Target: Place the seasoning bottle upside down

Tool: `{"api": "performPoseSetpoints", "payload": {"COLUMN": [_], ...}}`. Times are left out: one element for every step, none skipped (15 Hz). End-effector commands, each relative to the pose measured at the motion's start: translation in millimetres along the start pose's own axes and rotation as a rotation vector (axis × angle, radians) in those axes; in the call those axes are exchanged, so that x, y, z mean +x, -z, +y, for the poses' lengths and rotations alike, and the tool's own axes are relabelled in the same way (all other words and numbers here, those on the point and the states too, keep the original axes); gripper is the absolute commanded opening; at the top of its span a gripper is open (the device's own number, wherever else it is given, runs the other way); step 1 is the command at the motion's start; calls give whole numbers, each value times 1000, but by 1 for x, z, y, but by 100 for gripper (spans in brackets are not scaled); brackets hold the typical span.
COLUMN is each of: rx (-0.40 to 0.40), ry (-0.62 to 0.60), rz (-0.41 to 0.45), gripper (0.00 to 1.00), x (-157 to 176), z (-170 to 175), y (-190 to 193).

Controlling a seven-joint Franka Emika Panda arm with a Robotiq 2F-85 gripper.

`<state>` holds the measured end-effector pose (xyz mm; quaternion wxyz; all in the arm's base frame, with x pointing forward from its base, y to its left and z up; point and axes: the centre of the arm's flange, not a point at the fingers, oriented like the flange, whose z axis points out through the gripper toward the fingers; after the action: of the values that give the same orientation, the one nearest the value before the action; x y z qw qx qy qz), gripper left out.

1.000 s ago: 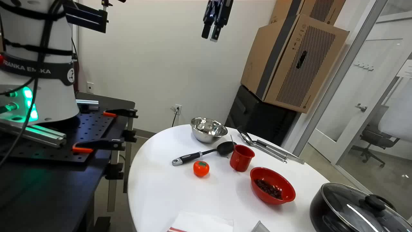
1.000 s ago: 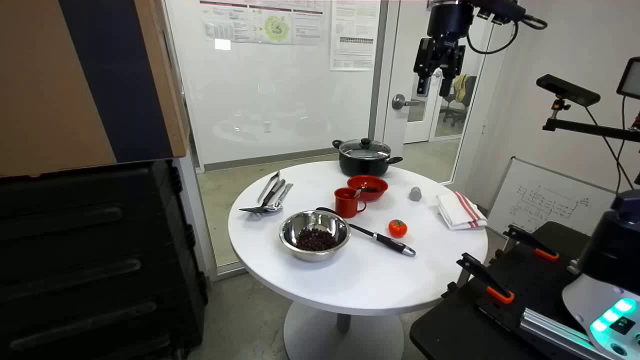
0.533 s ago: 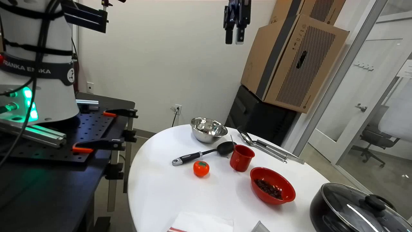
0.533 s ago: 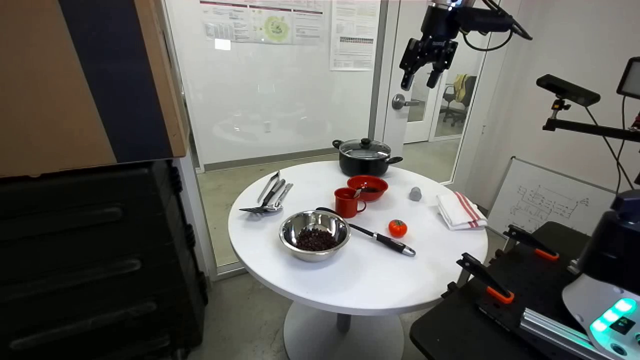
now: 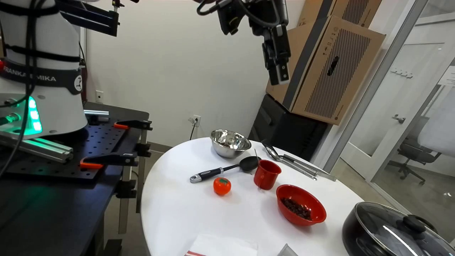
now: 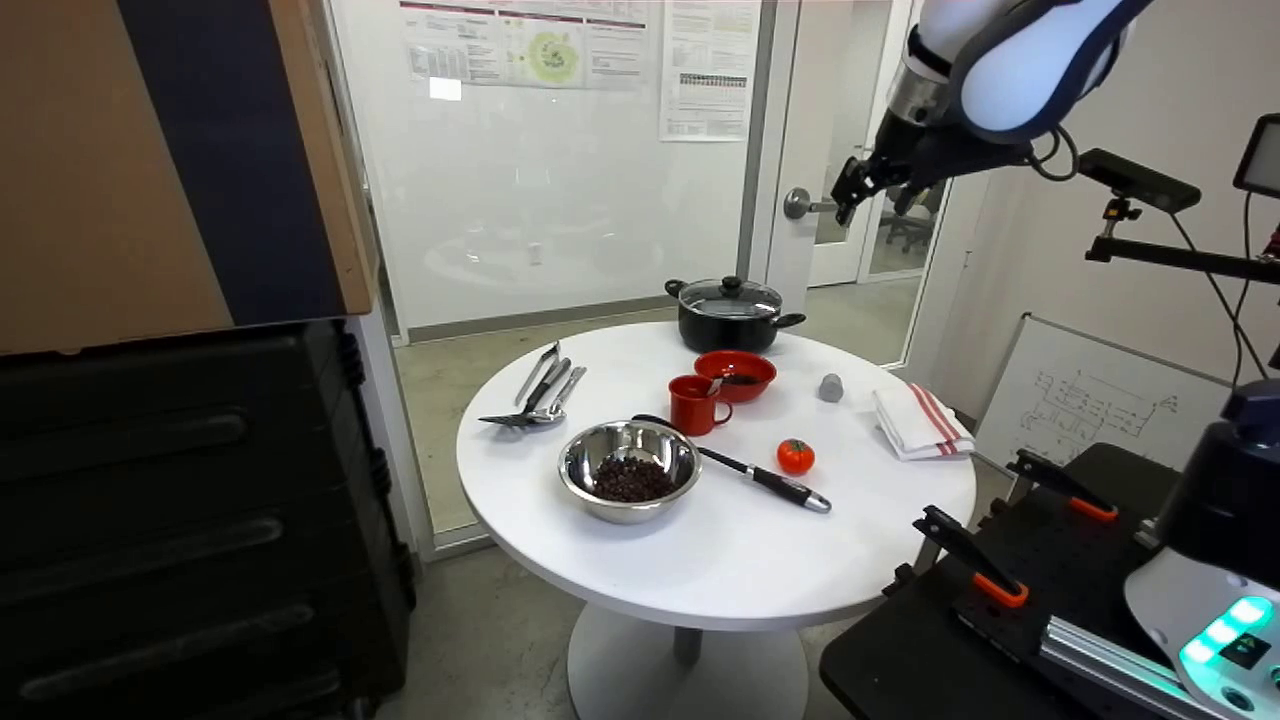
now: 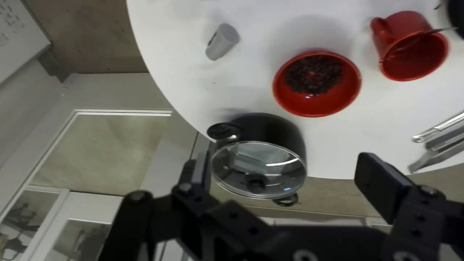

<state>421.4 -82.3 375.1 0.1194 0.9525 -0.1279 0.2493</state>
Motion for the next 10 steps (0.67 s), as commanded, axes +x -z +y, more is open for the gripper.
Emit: {"api": "performPoseSetpoints", "payload": {"rx": [-156, -198, -233, -268, -303, -341, -269, -295, -308, -312], "ry": [-122, -160, -205, -249, -292, -330, -268, -296, -310, -317], "rz": [19, 16, 14, 20, 17, 18, 2, 4, 8, 10], "gripper": [100, 100, 100, 100, 100, 100, 100, 100, 100, 100], "x": [-8, -9, -8, -7, -5, -3, -5, -2, 0, 1], "z": [32, 44, 57, 65, 70, 72, 89, 90, 89, 87], "y": [-63, -68, -74, -77, -79, -78, -36, -36, -36, -36]}}
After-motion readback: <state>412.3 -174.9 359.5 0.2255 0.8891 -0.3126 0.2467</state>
